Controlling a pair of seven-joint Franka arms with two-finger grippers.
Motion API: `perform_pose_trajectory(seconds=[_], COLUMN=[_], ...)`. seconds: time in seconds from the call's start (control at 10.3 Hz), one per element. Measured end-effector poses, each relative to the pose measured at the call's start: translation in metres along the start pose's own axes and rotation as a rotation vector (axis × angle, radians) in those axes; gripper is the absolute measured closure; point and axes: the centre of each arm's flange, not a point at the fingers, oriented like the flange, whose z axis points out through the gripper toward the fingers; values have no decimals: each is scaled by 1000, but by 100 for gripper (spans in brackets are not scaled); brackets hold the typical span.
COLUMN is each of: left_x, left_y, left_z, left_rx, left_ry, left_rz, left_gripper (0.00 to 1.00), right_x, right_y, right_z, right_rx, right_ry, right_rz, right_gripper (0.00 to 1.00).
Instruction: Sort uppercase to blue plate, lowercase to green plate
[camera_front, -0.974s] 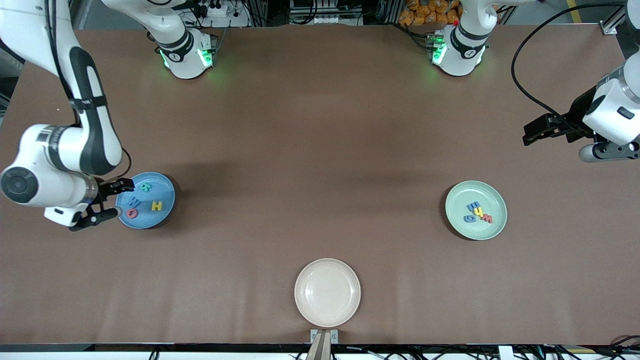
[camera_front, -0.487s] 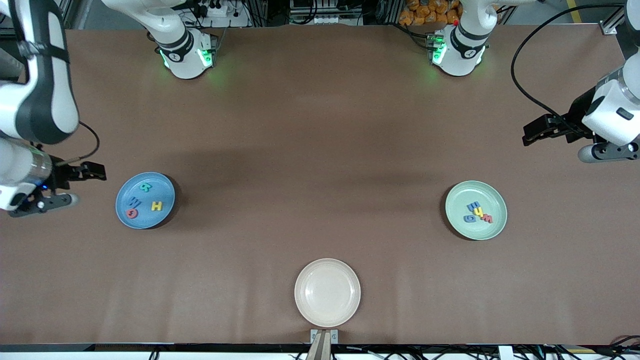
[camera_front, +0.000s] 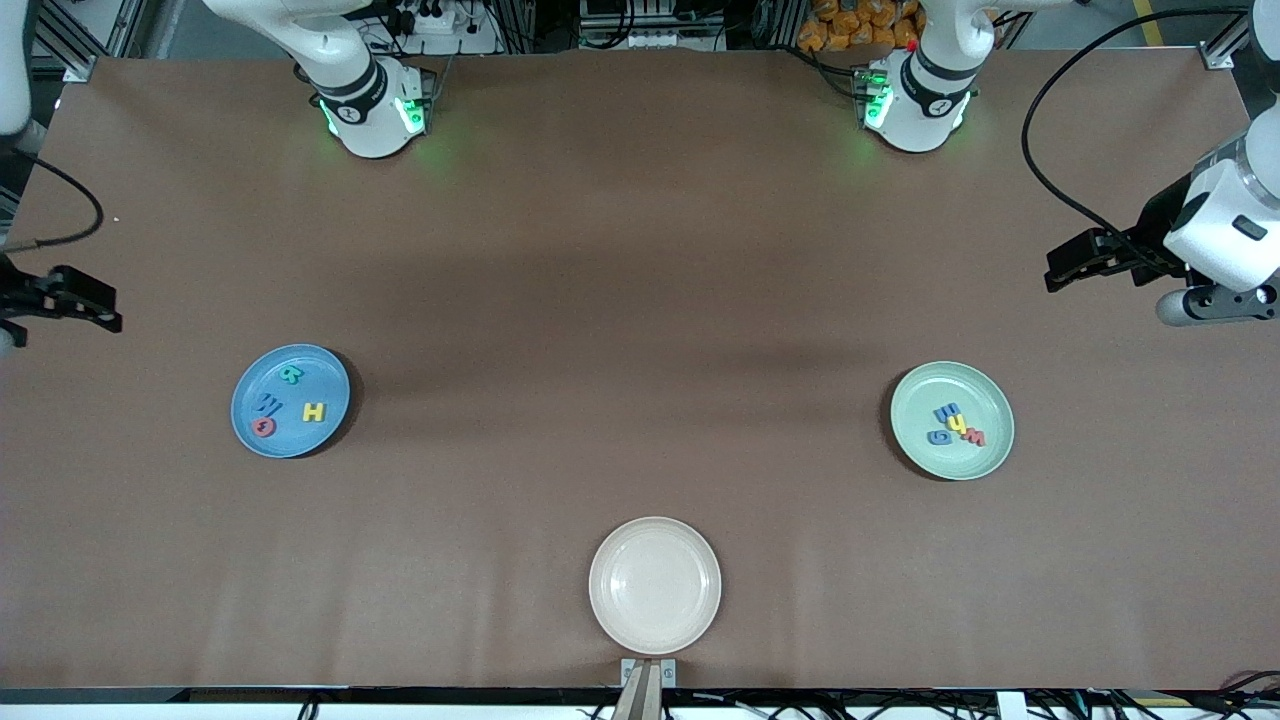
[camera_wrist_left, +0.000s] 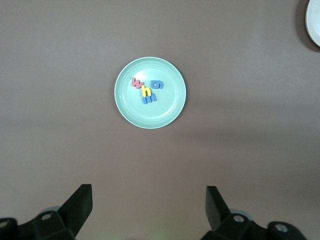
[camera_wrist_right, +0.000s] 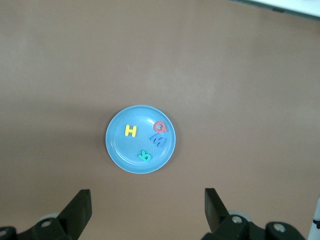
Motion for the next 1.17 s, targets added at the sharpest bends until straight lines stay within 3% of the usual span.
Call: perform_pose_trajectory(seconds=[0.19,0.78,1.17], left_x=[0,0,1], left_y=[0,0,-1], left_z=[0,1,-2], left_rx=[0,0,0], left_ry=[0,-2,6], left_rz=[0,1,-2], left_gripper=[0,0,0], right_x=[0,-13,-17], right_y=[-13,-17,-15], right_z=[-22,-54,-60], right_rx=[-1,8,97], right_ry=[20,-6,13], right_rz=[51,166,222], right_gripper=[0,0,0])
